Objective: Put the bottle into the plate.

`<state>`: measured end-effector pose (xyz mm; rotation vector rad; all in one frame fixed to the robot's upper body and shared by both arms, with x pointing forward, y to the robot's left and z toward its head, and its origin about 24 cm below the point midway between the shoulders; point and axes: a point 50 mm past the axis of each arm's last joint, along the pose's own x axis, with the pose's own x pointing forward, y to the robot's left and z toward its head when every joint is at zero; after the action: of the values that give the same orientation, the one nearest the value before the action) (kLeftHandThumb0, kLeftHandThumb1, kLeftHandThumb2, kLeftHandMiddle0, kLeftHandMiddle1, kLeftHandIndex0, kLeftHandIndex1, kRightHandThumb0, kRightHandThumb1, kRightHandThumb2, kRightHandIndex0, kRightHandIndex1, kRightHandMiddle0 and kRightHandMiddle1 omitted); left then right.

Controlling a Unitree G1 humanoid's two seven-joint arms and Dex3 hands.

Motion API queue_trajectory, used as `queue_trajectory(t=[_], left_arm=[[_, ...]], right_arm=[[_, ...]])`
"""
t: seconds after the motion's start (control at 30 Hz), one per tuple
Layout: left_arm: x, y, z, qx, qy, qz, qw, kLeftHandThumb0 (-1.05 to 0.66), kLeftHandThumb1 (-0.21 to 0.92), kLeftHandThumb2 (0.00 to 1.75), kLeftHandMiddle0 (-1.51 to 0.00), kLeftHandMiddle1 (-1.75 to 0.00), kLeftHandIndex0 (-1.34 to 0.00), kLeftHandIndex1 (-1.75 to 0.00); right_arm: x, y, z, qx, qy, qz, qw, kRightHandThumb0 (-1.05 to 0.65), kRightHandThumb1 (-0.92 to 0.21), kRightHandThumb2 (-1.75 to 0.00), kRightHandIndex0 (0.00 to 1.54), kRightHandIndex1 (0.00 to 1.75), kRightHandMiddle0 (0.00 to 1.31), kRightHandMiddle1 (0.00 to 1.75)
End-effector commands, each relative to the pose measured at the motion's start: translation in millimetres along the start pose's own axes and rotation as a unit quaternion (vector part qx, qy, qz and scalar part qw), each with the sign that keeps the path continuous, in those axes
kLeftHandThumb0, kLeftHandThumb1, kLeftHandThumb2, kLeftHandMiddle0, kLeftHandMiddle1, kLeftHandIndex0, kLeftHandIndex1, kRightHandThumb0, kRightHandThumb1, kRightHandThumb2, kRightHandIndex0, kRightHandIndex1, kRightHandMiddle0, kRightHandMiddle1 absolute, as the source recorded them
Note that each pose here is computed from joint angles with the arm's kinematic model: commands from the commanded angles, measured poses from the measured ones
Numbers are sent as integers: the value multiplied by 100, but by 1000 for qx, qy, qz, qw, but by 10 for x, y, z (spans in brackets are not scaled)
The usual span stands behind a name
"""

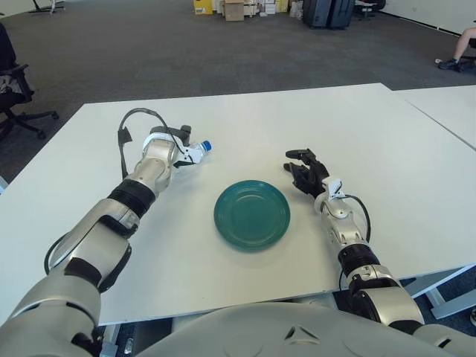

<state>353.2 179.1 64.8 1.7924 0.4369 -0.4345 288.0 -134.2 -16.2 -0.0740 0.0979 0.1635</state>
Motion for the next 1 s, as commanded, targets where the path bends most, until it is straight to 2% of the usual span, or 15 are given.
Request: queue_trajectory(t=[0.0,0.17,0.57,0.63,0.73,0.97], left_arm=[[-21,59,-66,-14,6,-4,1000,-105,92,61,-56,-53,0,-4],[-27,72,-76,-24,8,-12,1000,-105,92,59,-53,-65,0,-3],[31,66,-113,-27,26,-22,999,-105,92,61,-52,-72,0,0],[88,31,-140,-29,36,-24,999,-105,92,62,-53,-75,0,0],[171,-33,-170,-30,50,-27,998,-105,92,65,-59,-96,0,0],[263,-109,-162,-25,72,-31,997,-105,92,67,-61,-104,0,0]], right_arm=[[0,-29,-34,-5,12,-4,1000,-54,-80,-70,40,43,18,116],[4,-26,-38,-5,14,-2,1000,-54,-80,-71,40,42,18,116],[10,-35,-36,-5,8,9,1000,-55,-82,-71,39,41,17,115],[12,-43,-47,-2,12,8,1000,-55,-83,-70,39,41,17,115],[16,-50,-56,3,17,6,1000,-54,-83,-69,39,41,17,114],[11,-57,-49,8,14,5,1000,-53,-82,-69,39,40,18,114]])
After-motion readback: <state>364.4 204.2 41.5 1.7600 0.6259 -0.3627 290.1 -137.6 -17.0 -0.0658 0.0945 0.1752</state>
